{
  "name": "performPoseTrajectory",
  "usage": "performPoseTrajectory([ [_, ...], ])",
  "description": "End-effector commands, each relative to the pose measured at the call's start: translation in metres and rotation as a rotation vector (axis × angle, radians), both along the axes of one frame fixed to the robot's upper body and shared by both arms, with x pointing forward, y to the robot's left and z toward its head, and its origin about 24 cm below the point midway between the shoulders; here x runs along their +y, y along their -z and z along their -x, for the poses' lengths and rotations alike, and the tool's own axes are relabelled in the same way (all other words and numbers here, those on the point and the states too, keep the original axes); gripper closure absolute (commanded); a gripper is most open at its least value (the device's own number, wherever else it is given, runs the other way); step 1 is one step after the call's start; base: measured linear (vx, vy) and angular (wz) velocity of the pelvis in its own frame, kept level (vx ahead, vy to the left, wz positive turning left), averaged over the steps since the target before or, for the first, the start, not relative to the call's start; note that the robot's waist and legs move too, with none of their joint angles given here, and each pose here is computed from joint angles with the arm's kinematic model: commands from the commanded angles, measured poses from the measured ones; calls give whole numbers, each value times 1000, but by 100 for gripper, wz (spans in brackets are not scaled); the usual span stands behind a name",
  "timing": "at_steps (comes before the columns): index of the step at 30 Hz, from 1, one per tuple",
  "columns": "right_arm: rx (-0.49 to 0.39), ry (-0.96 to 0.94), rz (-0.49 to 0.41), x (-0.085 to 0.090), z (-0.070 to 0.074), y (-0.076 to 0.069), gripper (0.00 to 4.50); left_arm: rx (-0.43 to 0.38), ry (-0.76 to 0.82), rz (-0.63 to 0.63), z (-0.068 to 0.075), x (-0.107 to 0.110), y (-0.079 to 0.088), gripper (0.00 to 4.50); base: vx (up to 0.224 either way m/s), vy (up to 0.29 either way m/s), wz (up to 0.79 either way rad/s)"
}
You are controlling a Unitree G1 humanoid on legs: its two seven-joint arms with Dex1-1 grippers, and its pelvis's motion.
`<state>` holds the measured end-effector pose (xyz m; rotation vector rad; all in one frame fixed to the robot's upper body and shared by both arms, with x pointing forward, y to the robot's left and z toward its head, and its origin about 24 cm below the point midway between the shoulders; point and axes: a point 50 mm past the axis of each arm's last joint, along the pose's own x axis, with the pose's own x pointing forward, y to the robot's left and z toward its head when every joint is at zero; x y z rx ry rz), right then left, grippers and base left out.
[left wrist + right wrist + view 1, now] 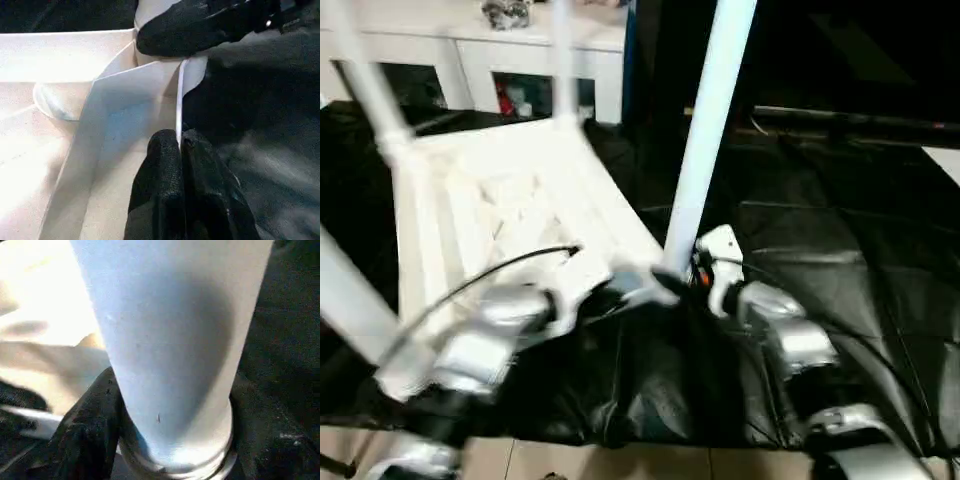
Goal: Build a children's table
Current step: Rotate leg to tighten
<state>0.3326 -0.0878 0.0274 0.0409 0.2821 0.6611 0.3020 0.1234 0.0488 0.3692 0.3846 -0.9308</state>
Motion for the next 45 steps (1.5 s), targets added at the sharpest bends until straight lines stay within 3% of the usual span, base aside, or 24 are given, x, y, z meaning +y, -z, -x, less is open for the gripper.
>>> performPoseTrajectory([
  [1,17,-38,17,46,11,8,183,-88,-41,53,-10,-30,-15,450,0,0,0],
  [7,12,-77,-55,55,12,3,111,-95,5,65,-8,-34,-17,450,0,0,0],
  [10,-32,-160,5,46,9,-2,92,-77,84,72,-1,-28,-17,450,0,0,0],
  [14,-41,-208,22,38,7,-5,92,-62,131,72,5,-23,-16,450,0,0,0],
  [19,-68,-455,19,23,12,-12,92,-5,206,29,13,-8,-12,450,0,0,0],
  [27,-26,-683,41,4,21,-13,92,49,308,18,21,7,-15,450,0,0,0],
  [28,-17,-730,42,1,24,-13,118,71,337,22,24,9,-16,450,0,0,0],
  [30,-13,-746,43,1,25,-13,118,81,348,23,25,10,-16,450,0,0,0],
  [32,0,-805,48,0,30,-12,152,104,378,23,27,12,-16,450,0,0,0],
  [36,24,-853,57,0,35,-8,176,111,384,20,27,12,-16,450,0,0,0],
  [45,22,-833,53,4,38,-3,184,57,291,4,16,12,-15,450,0,0,0],
])
